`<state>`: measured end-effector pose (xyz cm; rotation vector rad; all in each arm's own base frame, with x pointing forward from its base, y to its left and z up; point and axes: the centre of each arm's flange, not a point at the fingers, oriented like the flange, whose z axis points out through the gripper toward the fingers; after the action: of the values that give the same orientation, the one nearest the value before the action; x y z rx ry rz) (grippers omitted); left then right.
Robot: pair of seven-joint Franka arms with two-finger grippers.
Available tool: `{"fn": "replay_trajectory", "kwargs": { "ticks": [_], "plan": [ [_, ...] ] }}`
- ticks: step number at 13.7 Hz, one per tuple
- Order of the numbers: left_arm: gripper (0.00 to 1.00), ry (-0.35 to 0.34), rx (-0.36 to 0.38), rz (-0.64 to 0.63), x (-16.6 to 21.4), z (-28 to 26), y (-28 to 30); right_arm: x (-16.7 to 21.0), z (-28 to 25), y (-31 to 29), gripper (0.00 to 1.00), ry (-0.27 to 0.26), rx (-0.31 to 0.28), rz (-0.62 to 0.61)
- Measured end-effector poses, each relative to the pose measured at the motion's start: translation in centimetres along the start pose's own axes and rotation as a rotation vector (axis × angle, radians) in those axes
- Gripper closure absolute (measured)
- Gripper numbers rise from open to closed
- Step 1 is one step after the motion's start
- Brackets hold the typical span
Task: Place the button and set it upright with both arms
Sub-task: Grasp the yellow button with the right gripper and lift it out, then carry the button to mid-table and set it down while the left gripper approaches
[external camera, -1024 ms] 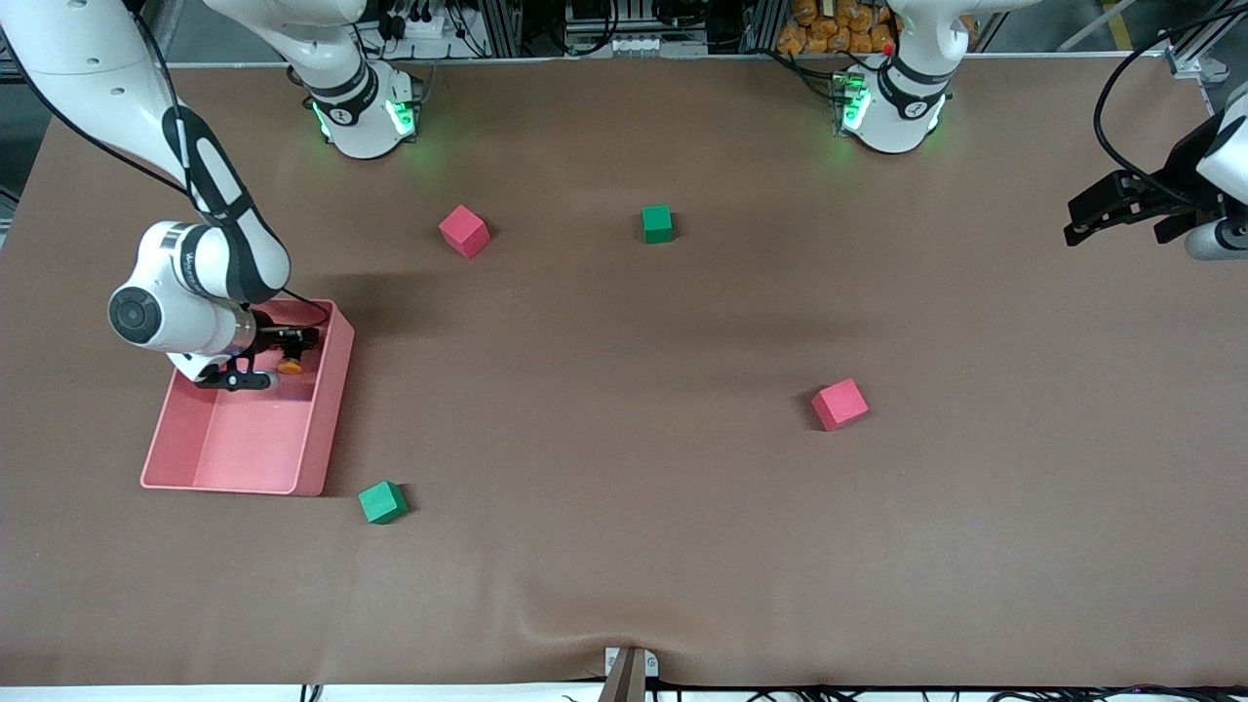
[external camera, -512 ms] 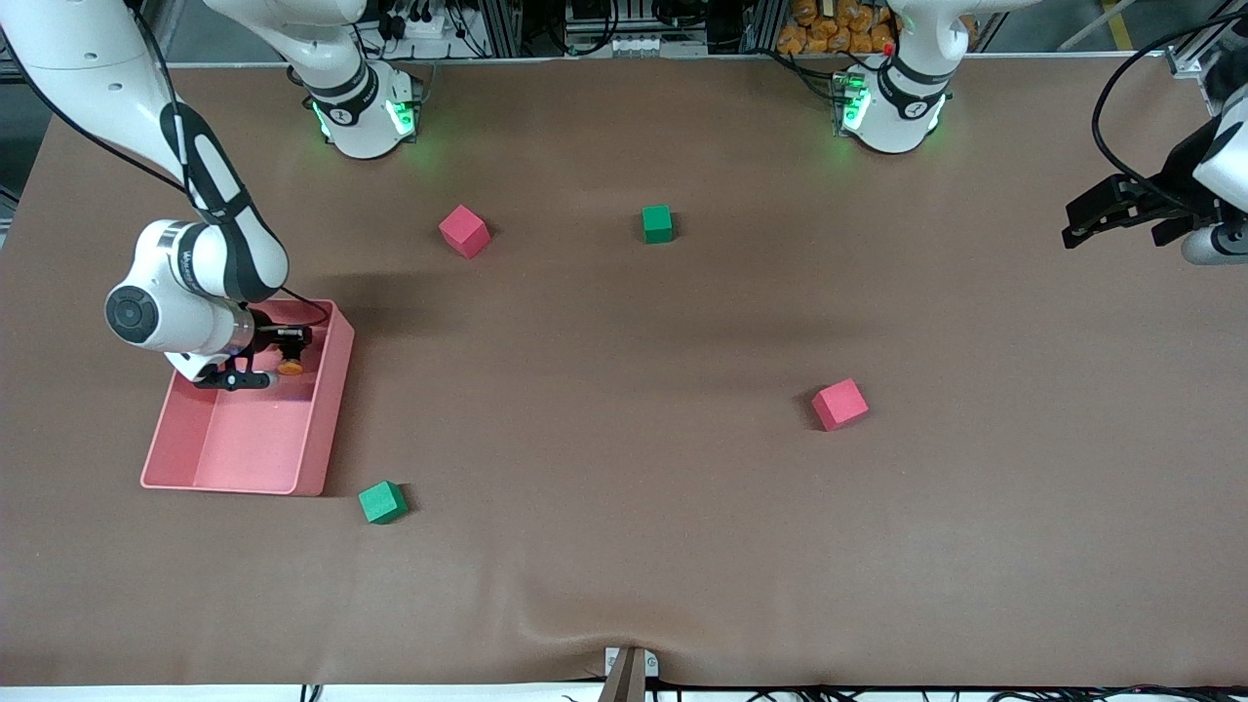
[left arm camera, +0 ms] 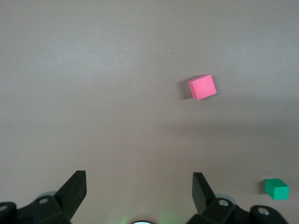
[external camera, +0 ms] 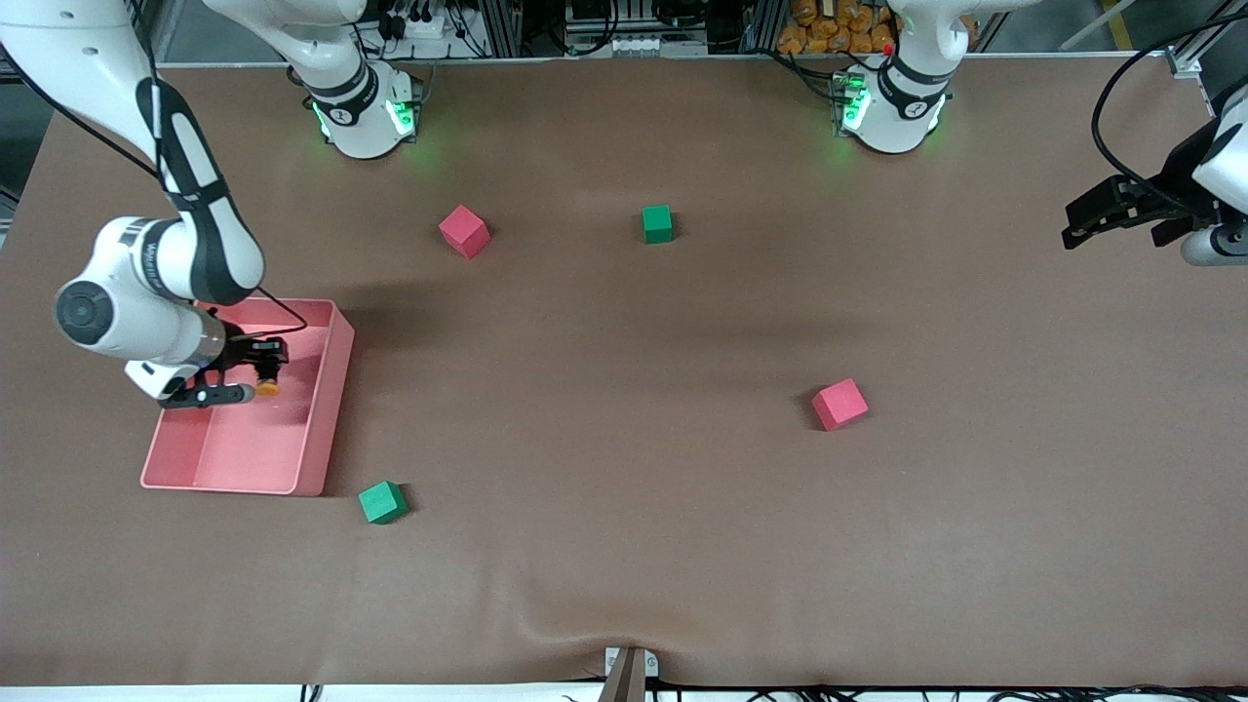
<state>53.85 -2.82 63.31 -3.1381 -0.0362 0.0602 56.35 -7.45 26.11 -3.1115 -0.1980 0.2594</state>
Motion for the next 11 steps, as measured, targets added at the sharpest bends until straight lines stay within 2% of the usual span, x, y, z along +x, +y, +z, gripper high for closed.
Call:
{"fn": "replay_trajectory", "kwargs": {
  "ticks": [3,5,9,11],
  "plan": [
    [0.0,-0.004,0.0,0.0,0.0,0.1,0.0,2.2,-4.5,-1.3,0.58,0.029,-0.013,-0.09],
    [0.0,-0.006,0.0,-0.001,0.1,0.2,-0.1,3.8,-6.8,-4.7,0.58,0.054,-0.03,-0.203],
    [0.0,-0.019,0.001,-0.002,0.0,0.3,-0.1,6.2,-9.3,-17.0,0.58,0.101,-0.057,-0.47],
    [0.0,-0.019,0.001,-0.003,0.0,0.3,-0.2,6.5,-8.6,-24.1,0.58,0.107,-0.011,-0.547]
  ]
}}
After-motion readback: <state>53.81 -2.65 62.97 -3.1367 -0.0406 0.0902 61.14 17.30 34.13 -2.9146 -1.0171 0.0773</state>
